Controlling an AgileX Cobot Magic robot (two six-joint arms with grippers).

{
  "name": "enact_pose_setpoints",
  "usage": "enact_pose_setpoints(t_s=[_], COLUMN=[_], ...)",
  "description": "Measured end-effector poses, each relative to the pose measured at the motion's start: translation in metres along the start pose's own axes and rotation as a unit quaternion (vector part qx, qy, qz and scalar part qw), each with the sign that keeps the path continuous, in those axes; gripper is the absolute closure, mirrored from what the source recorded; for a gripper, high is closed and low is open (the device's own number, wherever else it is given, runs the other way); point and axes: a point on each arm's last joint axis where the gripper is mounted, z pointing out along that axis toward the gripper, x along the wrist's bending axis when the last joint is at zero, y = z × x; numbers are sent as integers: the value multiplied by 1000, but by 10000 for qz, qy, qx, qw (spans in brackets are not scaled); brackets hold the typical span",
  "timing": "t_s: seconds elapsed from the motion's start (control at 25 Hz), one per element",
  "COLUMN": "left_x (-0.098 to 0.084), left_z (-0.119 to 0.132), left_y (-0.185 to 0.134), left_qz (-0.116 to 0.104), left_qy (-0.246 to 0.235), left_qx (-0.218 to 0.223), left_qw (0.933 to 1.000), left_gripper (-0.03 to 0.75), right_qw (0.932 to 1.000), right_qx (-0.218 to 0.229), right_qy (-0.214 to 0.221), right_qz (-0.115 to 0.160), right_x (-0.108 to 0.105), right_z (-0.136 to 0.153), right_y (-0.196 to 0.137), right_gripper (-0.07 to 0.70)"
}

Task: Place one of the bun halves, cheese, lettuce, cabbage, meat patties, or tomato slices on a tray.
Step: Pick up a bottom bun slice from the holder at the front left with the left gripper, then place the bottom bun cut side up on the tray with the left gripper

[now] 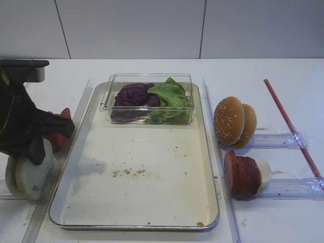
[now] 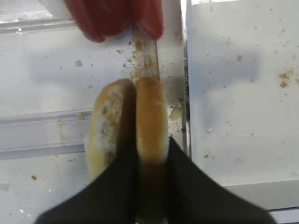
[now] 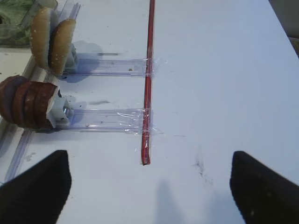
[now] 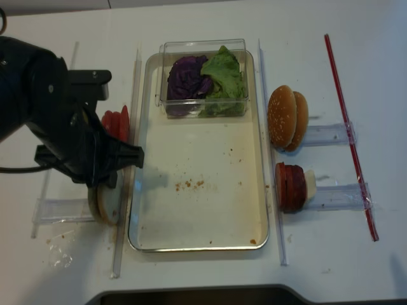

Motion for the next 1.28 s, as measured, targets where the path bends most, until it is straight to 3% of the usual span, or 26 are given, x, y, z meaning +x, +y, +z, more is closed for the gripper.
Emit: enact_pose_setpoints(t_s=[0.48,0.64,0.96,1.12,1.28], left_x=[-4,-10,-30,-34,-38], left_z=[-29,-35,-47,-48,-48], left_y=[12,14,22,25,26], left_qz=[-25,-40,16,-15,89], left_qy=[-31,-379,-1427,-1688,-1920], left_qx=[-46,-50,-396,-537,-651], left_qw=[10000,9993,9890,9842,9792], left_gripper=[641,643,644,644,645], right_qw=[10000,10000,10000,10000,10000], right_qx=[0,0,0,0,0], right_qy=[0,0,0,0,0], right_qz=[17,17,17,17,17], right_x=[0,0,0,0,0], right_z=[0,0,0,0,0], right_y=[0,0,0,0,0], right_gripper=[-57,-57,-57,-57,-57])
